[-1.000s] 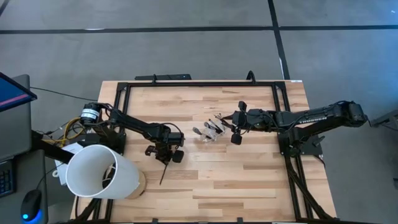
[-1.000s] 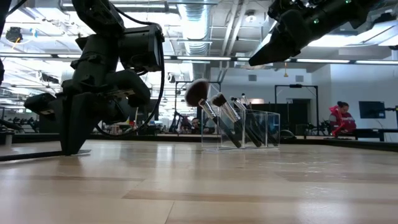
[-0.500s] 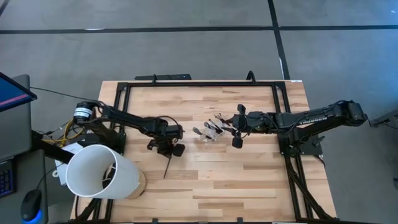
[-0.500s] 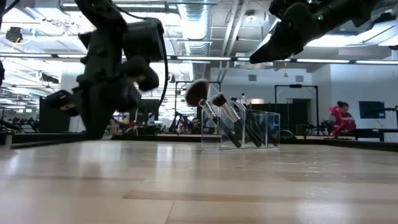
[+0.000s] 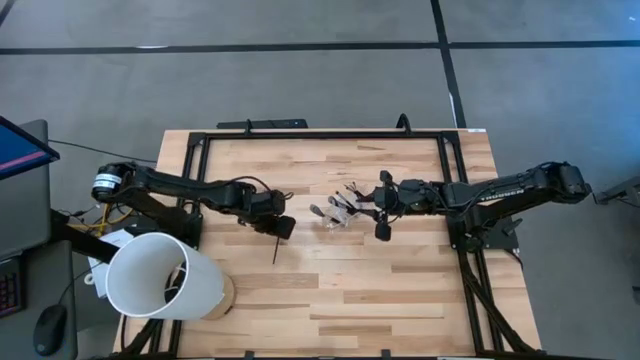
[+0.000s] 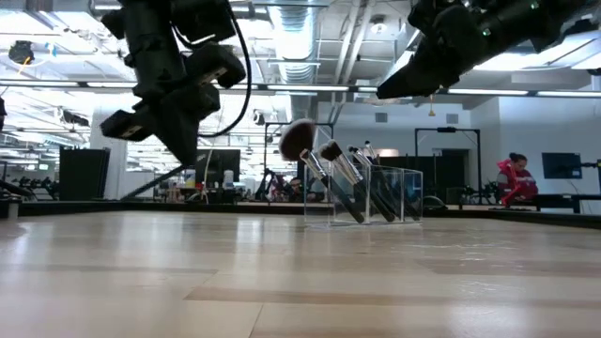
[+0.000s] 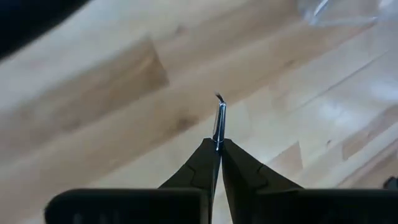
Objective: Put items in baskets/containers
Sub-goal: Put the black liner brush into the transparent organizer
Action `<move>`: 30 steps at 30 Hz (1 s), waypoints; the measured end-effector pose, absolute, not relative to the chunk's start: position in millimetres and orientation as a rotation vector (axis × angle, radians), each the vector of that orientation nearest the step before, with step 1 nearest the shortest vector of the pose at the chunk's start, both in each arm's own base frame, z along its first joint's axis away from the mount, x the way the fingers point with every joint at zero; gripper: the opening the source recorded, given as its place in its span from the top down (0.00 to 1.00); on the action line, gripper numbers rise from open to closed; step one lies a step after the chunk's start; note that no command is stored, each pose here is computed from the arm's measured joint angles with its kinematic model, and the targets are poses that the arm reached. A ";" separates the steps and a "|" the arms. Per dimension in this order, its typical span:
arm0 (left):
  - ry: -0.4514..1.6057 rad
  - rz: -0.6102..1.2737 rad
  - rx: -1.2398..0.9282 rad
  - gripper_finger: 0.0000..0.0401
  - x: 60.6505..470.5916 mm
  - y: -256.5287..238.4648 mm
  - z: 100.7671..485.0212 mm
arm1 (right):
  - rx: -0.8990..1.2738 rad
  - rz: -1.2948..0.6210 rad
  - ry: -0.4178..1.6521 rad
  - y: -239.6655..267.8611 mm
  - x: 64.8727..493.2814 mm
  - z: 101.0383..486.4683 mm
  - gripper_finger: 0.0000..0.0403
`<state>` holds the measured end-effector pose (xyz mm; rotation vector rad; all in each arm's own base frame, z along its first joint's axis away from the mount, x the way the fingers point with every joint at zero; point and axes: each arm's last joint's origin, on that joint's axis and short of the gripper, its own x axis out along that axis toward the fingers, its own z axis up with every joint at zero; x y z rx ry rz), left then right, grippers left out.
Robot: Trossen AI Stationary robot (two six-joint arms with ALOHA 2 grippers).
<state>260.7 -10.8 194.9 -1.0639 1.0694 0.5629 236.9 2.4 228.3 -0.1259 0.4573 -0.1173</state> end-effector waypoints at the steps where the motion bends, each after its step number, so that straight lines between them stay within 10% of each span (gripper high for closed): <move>1: 1.049 0.562 -1.038 0.95 260.8 -10.5 196.5 | -0.112 -0.096 0.450 2.2 236.7 226.7 0.73; 30: 0.533 0.124 -0.359 0.95 290.9 -41.4 241.6 | -0.010 -0.025 0.193 8.0 240.4 238.1 0.73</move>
